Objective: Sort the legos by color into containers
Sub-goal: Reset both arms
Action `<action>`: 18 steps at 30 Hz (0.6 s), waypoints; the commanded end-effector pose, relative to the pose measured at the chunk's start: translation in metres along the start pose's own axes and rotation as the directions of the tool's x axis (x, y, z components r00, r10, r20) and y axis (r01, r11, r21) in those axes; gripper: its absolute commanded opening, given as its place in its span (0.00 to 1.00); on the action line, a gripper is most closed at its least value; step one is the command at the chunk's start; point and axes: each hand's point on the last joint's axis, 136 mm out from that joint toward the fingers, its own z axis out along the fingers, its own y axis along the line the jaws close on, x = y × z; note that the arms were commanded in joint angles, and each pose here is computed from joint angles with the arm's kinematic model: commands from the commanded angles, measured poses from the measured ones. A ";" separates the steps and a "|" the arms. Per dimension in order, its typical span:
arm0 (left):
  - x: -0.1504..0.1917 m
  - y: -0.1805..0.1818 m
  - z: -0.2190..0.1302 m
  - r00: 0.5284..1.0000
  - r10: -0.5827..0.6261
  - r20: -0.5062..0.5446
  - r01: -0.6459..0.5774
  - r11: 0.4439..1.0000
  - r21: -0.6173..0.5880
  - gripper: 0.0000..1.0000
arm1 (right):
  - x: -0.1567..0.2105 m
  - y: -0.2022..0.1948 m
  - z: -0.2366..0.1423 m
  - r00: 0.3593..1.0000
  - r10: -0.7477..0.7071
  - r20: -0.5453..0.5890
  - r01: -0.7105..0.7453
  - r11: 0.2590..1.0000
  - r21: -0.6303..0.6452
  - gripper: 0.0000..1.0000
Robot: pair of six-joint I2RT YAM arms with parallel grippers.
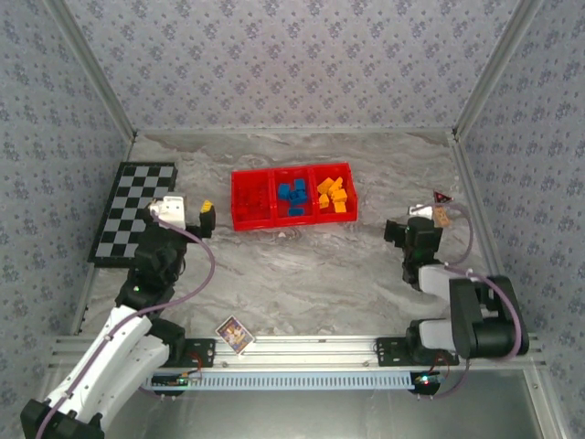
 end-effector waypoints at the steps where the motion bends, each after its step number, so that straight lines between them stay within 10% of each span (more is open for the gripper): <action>1: -0.007 0.001 0.001 0.999 0.001 0.036 -0.001 1.000 -0.005 1.00 | -0.046 0.011 0.023 0.980 -0.060 0.189 0.064 0.998 -0.013 1.00; 18: 0.109 0.046 0.063 0.998 0.011 -0.068 -0.025 0.978 -0.207 0.98 | -0.036 -0.004 0.025 0.989 -0.008 0.149 0.008 1.000 0.000 1.00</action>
